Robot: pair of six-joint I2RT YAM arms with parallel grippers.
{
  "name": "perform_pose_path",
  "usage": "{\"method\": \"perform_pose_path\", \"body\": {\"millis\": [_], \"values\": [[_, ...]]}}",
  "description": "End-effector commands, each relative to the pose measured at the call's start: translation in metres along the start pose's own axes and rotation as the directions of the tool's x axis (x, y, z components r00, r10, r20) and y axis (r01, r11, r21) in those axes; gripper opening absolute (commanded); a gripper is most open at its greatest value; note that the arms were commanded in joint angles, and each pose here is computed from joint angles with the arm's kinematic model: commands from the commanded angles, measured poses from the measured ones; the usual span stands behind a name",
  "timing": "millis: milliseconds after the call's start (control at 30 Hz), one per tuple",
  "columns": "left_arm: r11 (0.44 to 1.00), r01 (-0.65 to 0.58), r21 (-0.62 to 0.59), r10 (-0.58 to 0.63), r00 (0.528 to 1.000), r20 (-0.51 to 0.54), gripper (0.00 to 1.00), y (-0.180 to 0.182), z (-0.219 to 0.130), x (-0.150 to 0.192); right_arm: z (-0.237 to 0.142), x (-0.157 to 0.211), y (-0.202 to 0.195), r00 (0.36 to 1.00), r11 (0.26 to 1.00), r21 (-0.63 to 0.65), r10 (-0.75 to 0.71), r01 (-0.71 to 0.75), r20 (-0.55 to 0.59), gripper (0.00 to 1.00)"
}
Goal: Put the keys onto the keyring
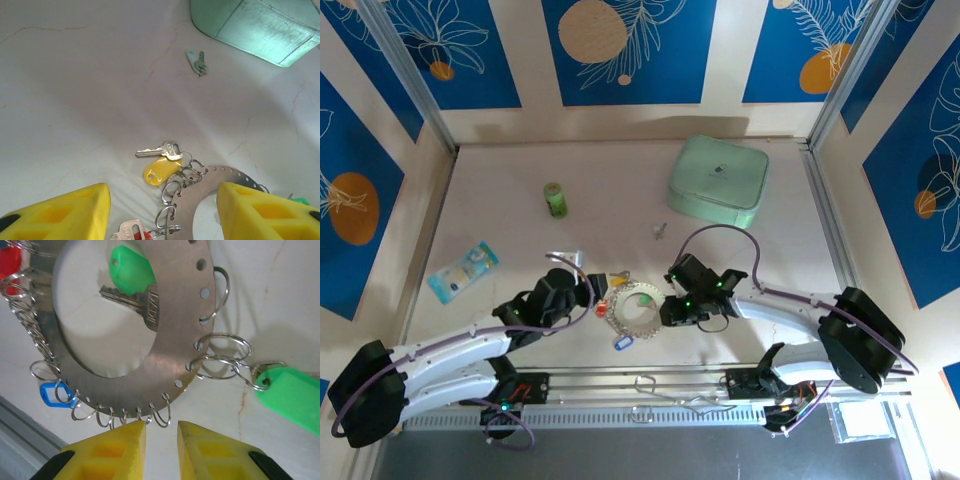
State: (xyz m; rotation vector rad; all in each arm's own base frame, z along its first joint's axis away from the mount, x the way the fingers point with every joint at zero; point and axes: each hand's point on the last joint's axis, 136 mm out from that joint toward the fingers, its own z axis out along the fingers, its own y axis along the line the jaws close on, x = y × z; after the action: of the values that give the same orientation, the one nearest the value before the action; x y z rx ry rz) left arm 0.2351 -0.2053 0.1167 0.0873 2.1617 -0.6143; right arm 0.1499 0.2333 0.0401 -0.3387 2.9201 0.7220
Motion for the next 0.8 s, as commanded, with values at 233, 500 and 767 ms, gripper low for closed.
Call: {"method": "perform_pose_path", "body": {"millis": [233, 500, 767], "values": [[1.0, 0.0, -0.017, 0.0, 1.0, 0.002, 0.58, 0.005, -0.002, 0.004, 0.013, 0.011, -0.007, 0.998, 1.0, -0.013, 0.01, -0.01, -0.058, 0.2], [1.0, -0.001, -0.017, 0.001, 1.0, 0.003, 0.58, 0.005, -0.002, 0.003, 0.017, 0.012, -0.005, 0.997, 0.999, -0.037, 0.015, -0.018, -0.072, 0.21], [1.0, -0.004, -0.02, 0.004, 1.0, 0.008, 0.58, 0.006, -0.004, 0.002, 0.021, 0.009, -0.003, 0.998, 0.999, -0.052, 0.011, -0.014, -0.066, 0.2]]}}
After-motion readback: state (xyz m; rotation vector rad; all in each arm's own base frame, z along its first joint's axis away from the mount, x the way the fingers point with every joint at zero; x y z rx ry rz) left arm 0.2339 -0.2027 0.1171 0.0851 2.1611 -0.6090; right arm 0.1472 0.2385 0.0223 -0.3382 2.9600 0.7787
